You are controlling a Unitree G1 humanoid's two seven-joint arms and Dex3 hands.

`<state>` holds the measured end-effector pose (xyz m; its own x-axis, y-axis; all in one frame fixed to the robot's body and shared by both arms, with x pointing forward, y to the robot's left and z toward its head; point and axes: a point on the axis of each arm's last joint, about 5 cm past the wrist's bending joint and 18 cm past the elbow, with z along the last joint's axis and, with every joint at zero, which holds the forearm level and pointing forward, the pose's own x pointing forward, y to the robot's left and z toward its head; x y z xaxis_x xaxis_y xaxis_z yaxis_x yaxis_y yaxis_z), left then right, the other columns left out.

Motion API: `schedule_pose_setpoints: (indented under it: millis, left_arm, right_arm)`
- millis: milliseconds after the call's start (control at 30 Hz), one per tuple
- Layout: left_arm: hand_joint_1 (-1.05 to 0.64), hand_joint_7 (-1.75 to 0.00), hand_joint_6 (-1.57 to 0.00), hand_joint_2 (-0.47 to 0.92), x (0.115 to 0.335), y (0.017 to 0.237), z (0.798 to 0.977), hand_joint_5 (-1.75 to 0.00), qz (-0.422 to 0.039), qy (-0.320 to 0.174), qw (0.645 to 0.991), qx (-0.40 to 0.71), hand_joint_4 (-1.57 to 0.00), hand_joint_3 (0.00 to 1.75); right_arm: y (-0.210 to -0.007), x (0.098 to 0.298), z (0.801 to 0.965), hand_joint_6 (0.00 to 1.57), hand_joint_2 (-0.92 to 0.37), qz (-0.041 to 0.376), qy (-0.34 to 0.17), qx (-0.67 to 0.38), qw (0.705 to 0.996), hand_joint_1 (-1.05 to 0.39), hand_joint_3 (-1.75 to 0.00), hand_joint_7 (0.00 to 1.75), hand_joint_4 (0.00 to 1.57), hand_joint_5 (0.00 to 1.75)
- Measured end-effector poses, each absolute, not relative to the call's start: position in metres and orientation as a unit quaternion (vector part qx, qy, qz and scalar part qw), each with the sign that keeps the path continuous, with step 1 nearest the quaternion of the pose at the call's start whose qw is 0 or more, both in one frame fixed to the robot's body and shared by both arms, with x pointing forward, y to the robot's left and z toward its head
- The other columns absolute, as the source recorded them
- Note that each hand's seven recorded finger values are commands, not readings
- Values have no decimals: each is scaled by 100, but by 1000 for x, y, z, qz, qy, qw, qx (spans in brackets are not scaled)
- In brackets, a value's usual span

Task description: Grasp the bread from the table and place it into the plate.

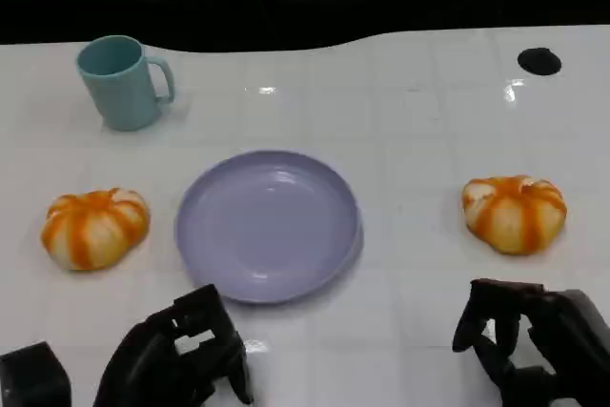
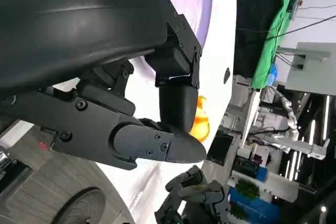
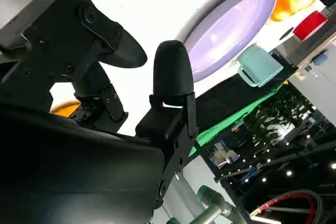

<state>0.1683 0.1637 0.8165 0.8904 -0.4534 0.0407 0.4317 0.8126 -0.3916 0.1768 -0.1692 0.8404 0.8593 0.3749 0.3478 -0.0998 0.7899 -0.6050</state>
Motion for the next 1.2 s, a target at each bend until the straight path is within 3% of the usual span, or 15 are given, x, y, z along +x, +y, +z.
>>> schedule_pose_setpoints:
  millis: [267,367,467,767,1000,1200]
  left_arm:
    - [-62,-151,-72,92,168,164,816,-175,-232,28,952,-199,-79,21]
    - [-62,-151,-72,92,168,164,816,-175,-233,28,952,-199,-79,21]
    - [-61,-151,-72,92,168,164,817,-175,-233,28,952,-199,-79,22]
    - [-63,-152,-72,92,169,164,817,-175,-233,27,951,-199,-79,21]
    - [-61,-152,-71,92,169,164,817,-175,-233,27,952,-199,-79,22]
    - [-61,-153,-71,92,169,163,817,-175,-233,27,951,-199,-80,22]
  right_arm:
    - [-169,177,840,77,-29,129,-232,-297,917,-10,-138,137,89,175]
    - [-169,177,840,79,-35,129,-232,-297,917,-10,-126,120,84,171]
    - [-169,177,841,82,-42,129,-232,-299,917,-12,-111,95,82,143]
    - [-172,183,852,72,-47,94,-270,-343,895,-16,-91,69,64,121]
    - [-178,188,865,76,-49,61,-300,-416,856,-18,-77,26,57,66]
    - [-183,192,872,70,-62,34,-307,-480,821,-26,-58,7,49,41]
